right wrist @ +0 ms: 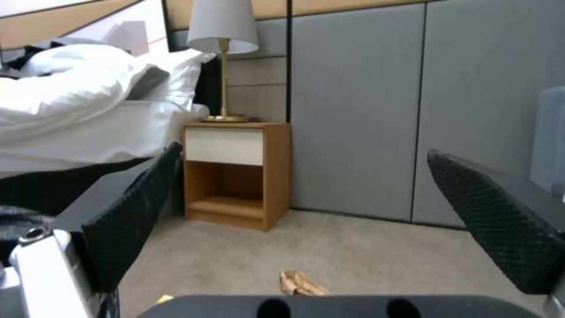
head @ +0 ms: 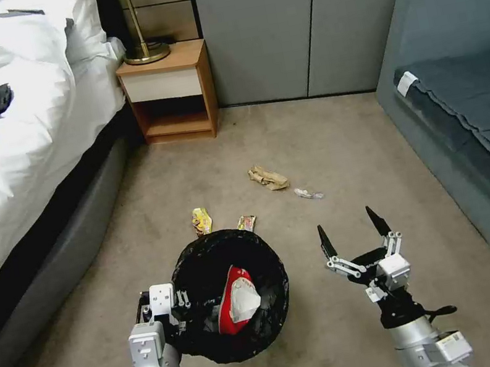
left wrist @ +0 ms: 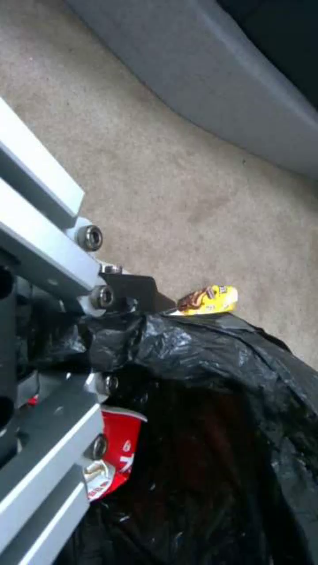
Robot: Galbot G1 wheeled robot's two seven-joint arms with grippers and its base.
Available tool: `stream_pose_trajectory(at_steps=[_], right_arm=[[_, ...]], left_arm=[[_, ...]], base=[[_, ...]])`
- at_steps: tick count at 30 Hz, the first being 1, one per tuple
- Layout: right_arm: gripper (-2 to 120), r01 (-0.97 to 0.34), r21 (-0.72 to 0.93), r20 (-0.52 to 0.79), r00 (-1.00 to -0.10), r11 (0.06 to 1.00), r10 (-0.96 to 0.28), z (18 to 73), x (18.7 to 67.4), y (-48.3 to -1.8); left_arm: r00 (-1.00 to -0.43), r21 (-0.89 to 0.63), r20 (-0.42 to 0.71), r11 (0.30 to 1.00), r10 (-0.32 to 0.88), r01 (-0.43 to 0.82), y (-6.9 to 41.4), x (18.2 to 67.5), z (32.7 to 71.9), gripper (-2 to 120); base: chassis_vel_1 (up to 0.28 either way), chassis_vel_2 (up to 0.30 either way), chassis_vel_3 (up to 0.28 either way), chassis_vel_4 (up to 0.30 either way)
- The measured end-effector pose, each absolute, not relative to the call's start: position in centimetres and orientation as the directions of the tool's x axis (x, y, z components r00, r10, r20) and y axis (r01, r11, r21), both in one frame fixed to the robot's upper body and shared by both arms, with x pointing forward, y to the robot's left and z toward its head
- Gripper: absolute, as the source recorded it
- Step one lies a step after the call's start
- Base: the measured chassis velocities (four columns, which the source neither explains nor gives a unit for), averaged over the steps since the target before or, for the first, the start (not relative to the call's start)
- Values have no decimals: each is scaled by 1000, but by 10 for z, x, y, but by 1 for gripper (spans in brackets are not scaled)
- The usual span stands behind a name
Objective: Pick up the trash bin, then pick up the garbage from the floor and place it into the trash bin.
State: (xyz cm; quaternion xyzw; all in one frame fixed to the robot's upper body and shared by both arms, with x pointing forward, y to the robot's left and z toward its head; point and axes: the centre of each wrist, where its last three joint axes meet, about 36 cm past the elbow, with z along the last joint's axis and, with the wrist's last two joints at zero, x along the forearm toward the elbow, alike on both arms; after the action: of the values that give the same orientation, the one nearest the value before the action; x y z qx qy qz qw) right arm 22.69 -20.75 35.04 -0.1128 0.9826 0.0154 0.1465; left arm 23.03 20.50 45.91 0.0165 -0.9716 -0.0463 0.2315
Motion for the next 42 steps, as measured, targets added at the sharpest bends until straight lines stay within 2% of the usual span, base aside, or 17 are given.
stream_pose_trajectory(at_steps=[6,42], right_arm=[[100,-222,-6,-290,-933,975,-214,338,226,-207],[100,-237,-18,-298,-926,971,-231,345,228,-209]], left_arm=[[-892,98,448,995,-58,-15,205,230,460,1],[-889,97,455,995,-47,-3,201,228,458,1]], base=[[0,0,0,0],[0,0,0,0]])
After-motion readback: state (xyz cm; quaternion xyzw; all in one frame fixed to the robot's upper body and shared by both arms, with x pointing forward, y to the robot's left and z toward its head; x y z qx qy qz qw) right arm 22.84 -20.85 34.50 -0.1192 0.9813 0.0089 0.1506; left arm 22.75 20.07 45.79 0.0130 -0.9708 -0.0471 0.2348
